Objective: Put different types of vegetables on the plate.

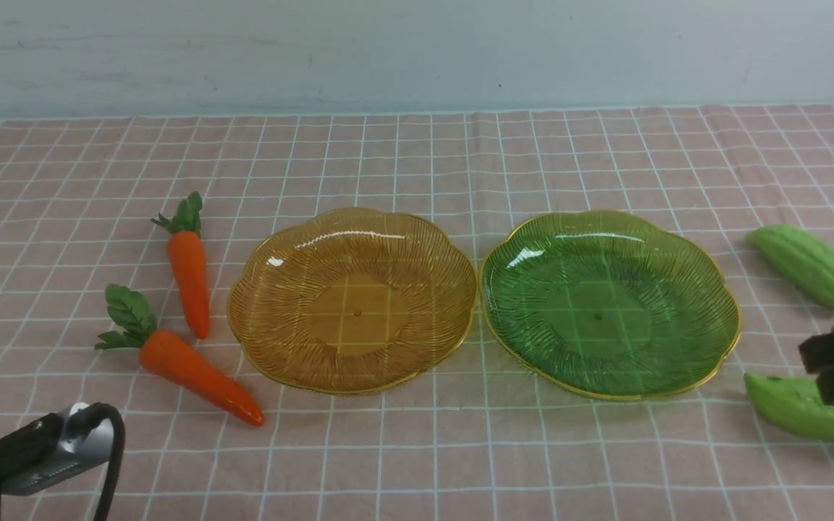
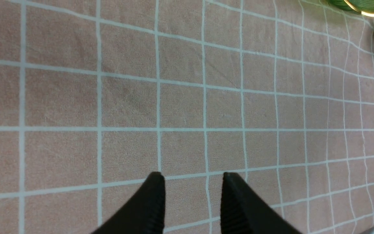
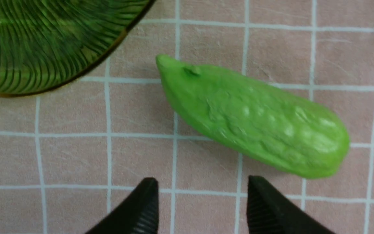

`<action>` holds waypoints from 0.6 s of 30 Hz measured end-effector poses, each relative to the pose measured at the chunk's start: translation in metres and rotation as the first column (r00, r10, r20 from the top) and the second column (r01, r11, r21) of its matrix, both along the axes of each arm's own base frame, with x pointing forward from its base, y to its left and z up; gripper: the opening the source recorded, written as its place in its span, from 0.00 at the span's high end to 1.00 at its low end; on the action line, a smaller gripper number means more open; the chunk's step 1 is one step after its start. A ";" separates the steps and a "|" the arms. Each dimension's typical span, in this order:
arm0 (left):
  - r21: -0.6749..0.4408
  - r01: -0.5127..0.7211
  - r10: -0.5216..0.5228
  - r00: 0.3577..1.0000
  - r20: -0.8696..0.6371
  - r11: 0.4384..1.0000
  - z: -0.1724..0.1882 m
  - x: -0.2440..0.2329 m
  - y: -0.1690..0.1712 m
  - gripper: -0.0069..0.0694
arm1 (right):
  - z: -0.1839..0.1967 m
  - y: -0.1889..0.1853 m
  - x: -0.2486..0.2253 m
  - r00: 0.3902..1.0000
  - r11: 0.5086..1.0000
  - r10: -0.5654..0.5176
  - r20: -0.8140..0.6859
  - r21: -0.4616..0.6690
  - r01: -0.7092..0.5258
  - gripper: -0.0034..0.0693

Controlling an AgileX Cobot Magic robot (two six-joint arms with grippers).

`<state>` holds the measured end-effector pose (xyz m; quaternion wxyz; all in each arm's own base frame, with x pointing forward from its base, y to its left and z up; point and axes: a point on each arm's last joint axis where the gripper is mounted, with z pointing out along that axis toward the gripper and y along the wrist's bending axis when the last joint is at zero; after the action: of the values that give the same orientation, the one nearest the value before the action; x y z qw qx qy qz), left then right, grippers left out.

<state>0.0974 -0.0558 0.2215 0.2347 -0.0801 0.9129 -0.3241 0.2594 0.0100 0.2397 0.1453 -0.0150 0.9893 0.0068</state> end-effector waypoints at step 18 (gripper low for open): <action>0.034 0.013 -0.015 0.998 0.059 0.999 0.001 0.003 0.001 0.46 | -0.045 -0.001 0.057 0.893 0.906 0.391 -0.224 -0.078 -0.417 0.13</action>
<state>0.1005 -0.0544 0.2226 0.2608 -0.0600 0.9113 -0.3128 0.3166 0.0085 0.1948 0.0375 -0.2287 0.9725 -0.0229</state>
